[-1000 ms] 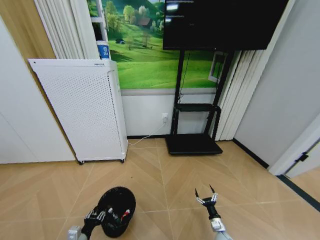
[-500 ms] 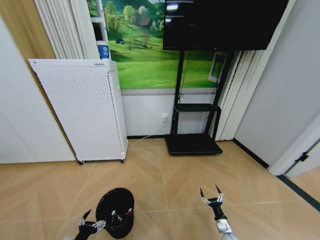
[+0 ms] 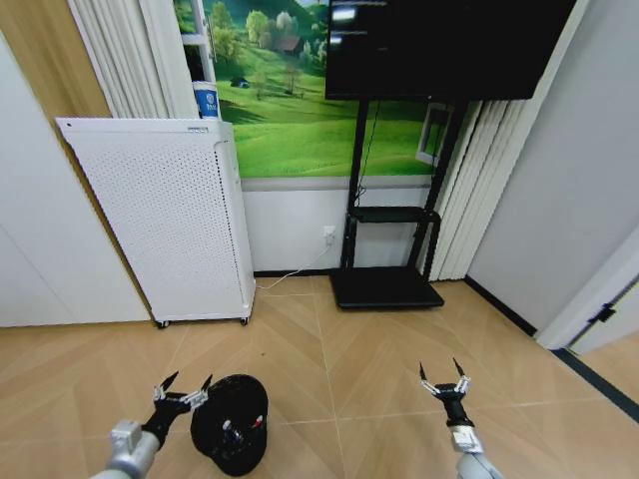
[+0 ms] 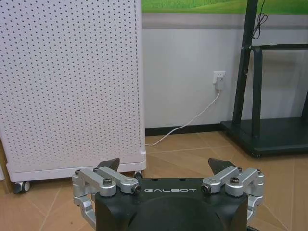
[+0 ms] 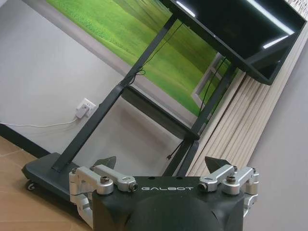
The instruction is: Pick up the trash bin and place the garbage on the floor into it.
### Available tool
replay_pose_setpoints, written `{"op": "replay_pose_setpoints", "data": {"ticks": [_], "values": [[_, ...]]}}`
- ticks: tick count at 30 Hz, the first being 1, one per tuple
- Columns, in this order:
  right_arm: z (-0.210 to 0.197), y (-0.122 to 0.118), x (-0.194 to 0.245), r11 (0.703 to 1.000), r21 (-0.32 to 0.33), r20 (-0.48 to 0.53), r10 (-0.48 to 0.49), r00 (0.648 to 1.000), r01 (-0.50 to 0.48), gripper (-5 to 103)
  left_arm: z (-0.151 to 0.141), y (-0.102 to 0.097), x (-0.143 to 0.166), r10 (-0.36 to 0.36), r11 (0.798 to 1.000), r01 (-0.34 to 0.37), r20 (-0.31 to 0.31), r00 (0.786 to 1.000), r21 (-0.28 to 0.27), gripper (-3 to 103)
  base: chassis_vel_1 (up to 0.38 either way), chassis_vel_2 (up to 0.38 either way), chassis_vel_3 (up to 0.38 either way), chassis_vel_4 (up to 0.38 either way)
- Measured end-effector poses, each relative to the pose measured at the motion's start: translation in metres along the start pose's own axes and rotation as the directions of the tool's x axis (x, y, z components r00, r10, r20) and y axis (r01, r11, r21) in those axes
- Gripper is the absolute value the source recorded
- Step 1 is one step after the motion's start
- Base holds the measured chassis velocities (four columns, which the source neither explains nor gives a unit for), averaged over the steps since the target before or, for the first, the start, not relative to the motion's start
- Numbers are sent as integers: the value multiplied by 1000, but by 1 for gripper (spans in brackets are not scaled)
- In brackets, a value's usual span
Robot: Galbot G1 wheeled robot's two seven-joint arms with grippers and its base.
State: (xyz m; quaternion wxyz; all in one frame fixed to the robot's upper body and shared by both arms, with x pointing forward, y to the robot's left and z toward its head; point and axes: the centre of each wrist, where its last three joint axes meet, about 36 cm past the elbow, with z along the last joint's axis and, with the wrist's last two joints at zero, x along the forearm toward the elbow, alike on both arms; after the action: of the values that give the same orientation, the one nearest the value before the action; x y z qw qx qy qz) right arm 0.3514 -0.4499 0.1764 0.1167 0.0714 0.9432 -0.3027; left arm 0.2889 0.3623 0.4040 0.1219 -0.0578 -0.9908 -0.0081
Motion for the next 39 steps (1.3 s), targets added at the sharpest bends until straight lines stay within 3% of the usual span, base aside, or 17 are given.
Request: {"op": "replay_pose_setpoints", "data": {"ticks": [7,39], "values": [[-2,1,5,1000,-7,-1,-6,1000,6,100,7,9,7,49,999,-49,-22,999,15,100,0,0,0,0],[-7,-9,-6,1000,-28,11,12,1000,-11,100,12,9,8,27,999,-26,-35,999,26,100,0,0,0,0]]}}
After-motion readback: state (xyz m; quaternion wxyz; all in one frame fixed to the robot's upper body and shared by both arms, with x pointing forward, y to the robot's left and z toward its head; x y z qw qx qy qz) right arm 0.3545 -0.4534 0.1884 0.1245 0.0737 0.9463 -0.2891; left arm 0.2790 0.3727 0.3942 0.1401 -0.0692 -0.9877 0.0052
